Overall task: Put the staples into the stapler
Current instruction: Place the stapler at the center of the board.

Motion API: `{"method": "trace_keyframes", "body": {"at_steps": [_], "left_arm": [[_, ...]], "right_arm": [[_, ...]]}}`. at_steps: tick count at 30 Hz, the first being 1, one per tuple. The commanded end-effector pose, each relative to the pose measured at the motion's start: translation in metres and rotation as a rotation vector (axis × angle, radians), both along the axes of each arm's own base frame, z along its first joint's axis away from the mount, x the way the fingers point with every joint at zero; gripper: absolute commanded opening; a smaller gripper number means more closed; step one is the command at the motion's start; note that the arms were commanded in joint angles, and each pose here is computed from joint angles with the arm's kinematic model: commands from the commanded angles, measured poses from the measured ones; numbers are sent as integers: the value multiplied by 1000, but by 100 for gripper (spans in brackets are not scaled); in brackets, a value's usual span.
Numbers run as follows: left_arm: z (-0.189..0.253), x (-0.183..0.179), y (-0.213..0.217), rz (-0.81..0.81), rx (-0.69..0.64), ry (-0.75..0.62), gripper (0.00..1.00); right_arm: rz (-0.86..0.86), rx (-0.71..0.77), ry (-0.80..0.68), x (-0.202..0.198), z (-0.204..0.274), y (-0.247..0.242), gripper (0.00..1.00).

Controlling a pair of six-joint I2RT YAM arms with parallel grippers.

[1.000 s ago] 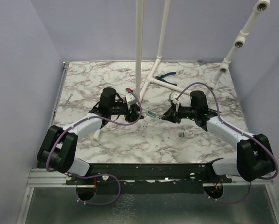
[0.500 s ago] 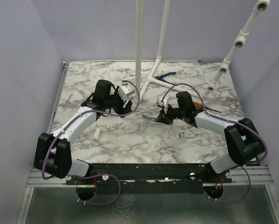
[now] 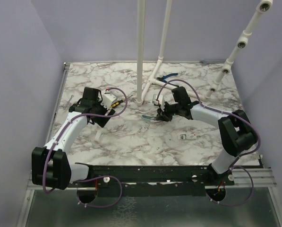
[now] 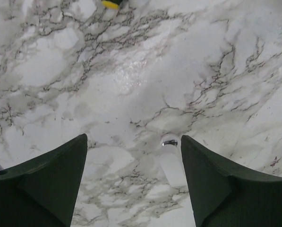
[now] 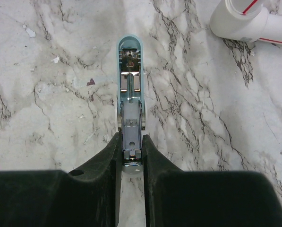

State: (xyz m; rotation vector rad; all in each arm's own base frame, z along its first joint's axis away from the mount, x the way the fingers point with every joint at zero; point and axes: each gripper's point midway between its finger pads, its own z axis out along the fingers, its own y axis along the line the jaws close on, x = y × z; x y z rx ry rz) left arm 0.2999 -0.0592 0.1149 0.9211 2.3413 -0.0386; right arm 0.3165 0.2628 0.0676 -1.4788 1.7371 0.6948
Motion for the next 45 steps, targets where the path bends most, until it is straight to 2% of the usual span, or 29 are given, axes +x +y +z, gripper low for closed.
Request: {"method": "trace_keyframes", "body": {"at_steps": [1, 11, 28, 37, 45], "left_arm": [[-19, -23, 27, 46, 119, 99, 81], [-18, -27, 33, 62, 140, 100, 81], [-53, -55, 26, 22, 116, 276, 80], [-61, -59, 22, 15, 101, 314, 70], [-69, -61, 19, 14, 88, 355, 57]], "right_arm": [[37, -89, 39, -10, -17, -10, 7], [-6, -186, 92, -12, -37, -26, 14], [7, -235, 83, -20, -44, -37, 33], [18, -202, 31, -24, -24, -37, 42], [21, -178, 5, -28, -4, -37, 42]]}}
